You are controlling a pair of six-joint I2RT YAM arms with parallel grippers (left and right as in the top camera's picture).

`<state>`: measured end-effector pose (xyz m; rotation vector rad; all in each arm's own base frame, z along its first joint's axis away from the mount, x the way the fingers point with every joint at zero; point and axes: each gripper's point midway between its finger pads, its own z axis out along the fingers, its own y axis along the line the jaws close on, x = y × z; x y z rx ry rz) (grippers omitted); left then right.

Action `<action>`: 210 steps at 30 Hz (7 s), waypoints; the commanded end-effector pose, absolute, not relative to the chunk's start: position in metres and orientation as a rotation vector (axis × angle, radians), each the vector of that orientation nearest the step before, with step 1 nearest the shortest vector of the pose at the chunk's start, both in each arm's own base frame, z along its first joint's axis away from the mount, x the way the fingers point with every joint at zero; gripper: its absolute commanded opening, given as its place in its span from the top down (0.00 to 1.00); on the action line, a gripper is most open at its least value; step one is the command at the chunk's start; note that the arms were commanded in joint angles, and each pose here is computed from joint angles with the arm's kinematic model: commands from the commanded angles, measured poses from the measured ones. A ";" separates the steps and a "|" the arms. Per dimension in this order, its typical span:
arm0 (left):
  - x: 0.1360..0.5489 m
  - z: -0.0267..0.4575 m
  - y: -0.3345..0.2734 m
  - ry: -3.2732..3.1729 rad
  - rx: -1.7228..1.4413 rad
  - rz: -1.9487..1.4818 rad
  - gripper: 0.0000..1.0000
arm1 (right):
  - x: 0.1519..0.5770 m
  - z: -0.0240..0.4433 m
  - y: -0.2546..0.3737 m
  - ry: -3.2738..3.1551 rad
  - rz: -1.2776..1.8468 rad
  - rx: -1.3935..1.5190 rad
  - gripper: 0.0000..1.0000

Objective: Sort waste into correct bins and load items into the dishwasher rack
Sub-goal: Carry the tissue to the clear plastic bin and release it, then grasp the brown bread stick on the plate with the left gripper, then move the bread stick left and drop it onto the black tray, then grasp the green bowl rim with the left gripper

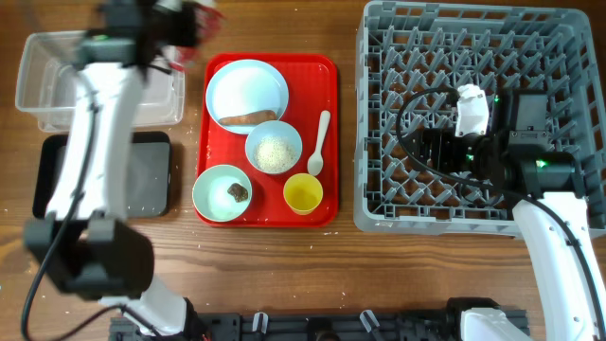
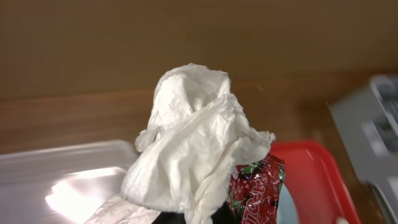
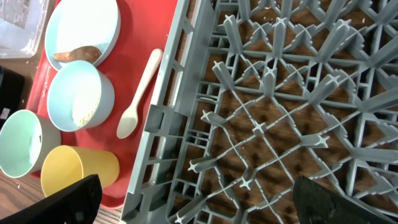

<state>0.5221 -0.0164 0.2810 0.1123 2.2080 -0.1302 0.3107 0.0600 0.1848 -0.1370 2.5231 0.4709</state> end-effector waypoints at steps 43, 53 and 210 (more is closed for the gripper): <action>0.423 0.131 -0.085 2.760 0.607 -0.352 0.00 | 0.323 0.196 0.058 2.471 0.450 -0.134 0.00; 0.442 0.052 -0.079 2.793 0.846 -0.293 0.06 | 0.322 0.195 0.058 2.474 0.451 -0.133 0.00; 0.372 0.184 -0.055 2.462 -0.228 -0.438 0.00 | 0.333 0.203 0.054 2.437 0.460 -0.008 0.00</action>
